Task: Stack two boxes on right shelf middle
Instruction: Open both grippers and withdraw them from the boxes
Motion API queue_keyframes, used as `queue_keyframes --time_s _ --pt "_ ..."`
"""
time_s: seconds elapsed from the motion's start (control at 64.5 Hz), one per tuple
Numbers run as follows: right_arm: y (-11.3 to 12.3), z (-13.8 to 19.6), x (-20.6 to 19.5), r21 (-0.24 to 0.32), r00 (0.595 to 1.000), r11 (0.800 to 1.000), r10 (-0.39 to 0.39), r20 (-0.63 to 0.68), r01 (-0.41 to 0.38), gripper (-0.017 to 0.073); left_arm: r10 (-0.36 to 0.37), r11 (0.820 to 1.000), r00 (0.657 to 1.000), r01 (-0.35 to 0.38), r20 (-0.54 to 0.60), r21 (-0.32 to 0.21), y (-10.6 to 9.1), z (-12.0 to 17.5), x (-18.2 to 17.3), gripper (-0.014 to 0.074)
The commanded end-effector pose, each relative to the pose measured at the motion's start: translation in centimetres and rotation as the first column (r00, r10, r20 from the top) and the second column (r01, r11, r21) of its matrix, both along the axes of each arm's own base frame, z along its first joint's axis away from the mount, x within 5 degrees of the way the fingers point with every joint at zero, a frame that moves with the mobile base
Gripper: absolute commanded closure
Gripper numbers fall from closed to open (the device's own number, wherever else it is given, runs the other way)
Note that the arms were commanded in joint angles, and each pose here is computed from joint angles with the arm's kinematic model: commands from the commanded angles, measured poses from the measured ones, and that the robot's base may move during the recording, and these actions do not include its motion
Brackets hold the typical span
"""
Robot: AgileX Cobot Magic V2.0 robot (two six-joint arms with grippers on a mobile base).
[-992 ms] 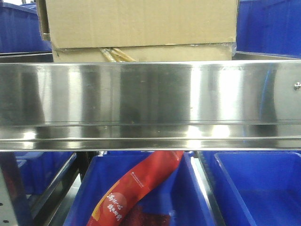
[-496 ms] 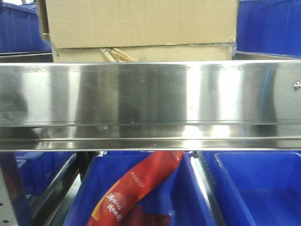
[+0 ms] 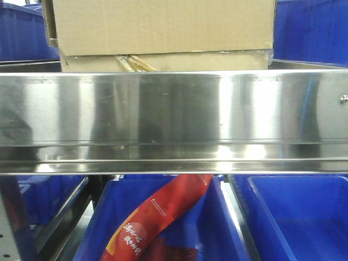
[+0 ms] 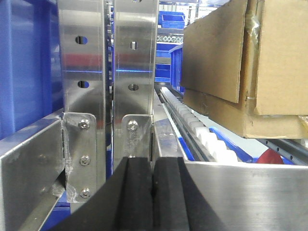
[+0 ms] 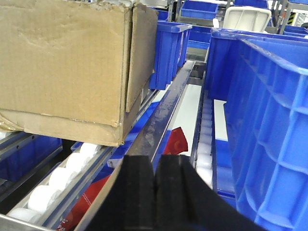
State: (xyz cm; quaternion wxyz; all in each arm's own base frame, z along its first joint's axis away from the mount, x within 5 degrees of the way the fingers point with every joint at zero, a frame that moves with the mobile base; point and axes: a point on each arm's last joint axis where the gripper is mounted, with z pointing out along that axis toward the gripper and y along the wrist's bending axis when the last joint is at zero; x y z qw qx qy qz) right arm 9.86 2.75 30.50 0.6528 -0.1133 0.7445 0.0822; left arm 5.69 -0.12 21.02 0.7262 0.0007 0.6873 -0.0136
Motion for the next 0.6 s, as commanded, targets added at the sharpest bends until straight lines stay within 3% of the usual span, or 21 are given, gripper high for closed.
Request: queue_keyframes --time_s 0.0,0.45,0.589 --pt "-0.11 0.24 -0.06 0.000 0.999 1.000 -0.009 0.033 0.009 0.0721 0.002 1.000 1.000 -0.002 0.023 -0.003 0.02 0.23 -0.07 0.0704" --pt "-0.15 0.14 -0.04 -0.015 0.999 1.000 -0.011 0.034 0.012 0.0721 0.002 1.000 1.000 -0.002 0.023 -0.003 0.02 0.23 -0.07 0.0704" --pt "-0.68 0.37 -0.66 0.015 0.997 0.998 -0.055 0.059 0.054 0.0721 0.002 1.000 1.000 -0.002 0.023 -0.003 0.02 0.23 -0.07 0.0704"
